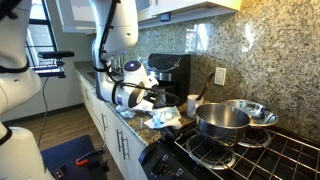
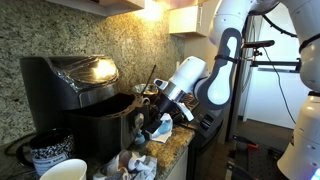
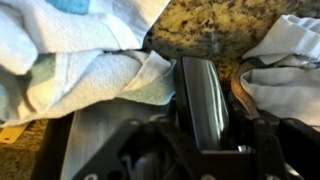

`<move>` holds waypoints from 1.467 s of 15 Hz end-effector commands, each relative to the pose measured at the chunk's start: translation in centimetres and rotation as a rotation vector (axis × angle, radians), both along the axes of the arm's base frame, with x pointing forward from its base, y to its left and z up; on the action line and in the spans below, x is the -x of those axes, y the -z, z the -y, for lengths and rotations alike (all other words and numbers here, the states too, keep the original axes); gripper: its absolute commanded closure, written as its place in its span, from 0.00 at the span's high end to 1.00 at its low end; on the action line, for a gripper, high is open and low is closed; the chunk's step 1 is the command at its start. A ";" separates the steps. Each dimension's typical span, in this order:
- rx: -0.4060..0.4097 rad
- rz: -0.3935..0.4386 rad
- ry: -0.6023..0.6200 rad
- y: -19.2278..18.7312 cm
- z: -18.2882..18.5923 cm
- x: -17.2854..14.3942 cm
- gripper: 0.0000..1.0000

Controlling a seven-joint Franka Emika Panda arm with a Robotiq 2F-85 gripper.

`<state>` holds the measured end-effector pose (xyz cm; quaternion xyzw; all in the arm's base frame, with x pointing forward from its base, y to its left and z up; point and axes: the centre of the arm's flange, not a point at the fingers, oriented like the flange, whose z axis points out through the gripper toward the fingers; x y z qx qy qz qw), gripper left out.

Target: Pull the food basket out then push it in

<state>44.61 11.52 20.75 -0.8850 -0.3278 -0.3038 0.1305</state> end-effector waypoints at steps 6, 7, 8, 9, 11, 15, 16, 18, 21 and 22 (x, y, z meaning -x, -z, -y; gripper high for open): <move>0.001 -0.090 0.055 0.8 -0.8 -1.9 1.00; 0.003 -0.082 0.061 0.9 -0.7 -1.8 1.00; 0.010 -0.079 0.064 1.0 -0.8 -1.7 0.94; 0.007 -0.074 0.060 1.1 -0.9 -1.8 0.75; -0.005 -0.062 0.053 1.3 -1.1 -1.9 0.65; -0.052 -0.033 0.059 2.2 -2.0 -3.2 0.31; -0.065 -0.029 0.069 2.5 -2.2 -3.7 0.25; -0.090 -0.010 0.072 2.7 -3.0 -4.9 0.16; -0.122 -0.008 0.065 2.8 -4.3 -6.3 0.15; -0.132 -0.004 0.061 2.8 -4.8 -6.9 0.15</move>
